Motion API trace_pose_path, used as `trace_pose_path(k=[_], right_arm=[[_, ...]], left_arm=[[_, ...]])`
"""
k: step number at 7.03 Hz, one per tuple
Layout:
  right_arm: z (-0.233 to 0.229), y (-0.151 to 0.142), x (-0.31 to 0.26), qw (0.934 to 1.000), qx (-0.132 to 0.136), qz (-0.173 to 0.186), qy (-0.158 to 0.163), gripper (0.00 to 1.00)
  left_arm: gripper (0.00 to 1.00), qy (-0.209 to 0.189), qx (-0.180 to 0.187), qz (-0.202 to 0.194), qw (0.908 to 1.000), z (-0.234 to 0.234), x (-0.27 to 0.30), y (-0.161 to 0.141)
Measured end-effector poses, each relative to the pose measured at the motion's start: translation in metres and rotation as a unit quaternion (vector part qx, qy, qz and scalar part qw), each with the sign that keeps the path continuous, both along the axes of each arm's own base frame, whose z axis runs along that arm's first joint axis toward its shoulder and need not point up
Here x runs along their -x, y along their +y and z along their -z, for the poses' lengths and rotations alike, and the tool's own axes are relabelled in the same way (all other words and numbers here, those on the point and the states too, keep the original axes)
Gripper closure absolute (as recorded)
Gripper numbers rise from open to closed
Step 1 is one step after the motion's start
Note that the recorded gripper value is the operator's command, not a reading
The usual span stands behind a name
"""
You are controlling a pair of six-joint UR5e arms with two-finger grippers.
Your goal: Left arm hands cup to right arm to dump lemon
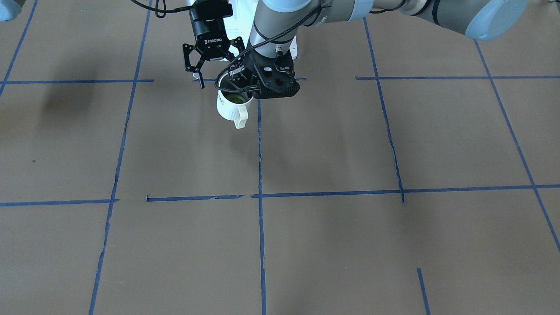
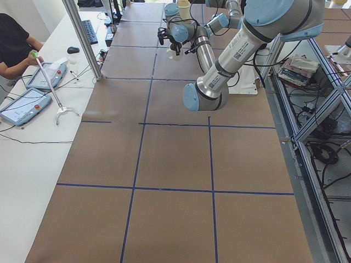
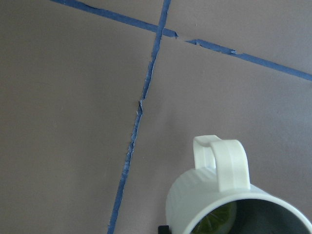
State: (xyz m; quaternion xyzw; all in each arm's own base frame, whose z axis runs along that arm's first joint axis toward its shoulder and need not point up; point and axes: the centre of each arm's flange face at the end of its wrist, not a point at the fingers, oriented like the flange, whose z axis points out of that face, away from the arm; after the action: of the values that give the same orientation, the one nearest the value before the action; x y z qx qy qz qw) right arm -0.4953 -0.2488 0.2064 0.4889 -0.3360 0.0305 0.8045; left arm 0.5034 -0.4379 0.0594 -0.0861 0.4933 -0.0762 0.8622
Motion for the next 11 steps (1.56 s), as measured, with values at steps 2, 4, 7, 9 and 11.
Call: trace_pose_path(k=[2, 4, 7, 9, 11], right_arm=[[0.0, 0.003, 0.002, 1.0, -0.001, 0.002, 0.001, 0.03], [-0.001, 0.005, 0.003, 1.0, -0.002, 0.005, 0.004, 0.03], [-0.003, 0.008, 0.005, 0.9999, -0.002, 0.008, 0.007, 0.15], [-0.004, 0.012, 0.006, 0.9999, -0.005, 0.011, 0.01, 0.59], [-0.004, 0.018, 0.008, 0.9995, -0.017, 0.013, 0.023, 0.77]], left_arm=[[0.96, 0.008, -0.004, -0.008, 0.9999, 0.002, -0.004, 0.006], [0.96, 0.016, -0.001, -0.025, 0.9996, 0.005, -0.007, 0.018], [0.92, 0.03, 0.011, -0.051, 0.9982, 0.009, -0.003, 0.03], [0.8, 0.033, 0.01, -0.052, 0.998, 0.011, -0.002, 0.031], [0.0, 0.036, 0.008, -0.052, 0.998, 0.013, -0.001, 0.032]])
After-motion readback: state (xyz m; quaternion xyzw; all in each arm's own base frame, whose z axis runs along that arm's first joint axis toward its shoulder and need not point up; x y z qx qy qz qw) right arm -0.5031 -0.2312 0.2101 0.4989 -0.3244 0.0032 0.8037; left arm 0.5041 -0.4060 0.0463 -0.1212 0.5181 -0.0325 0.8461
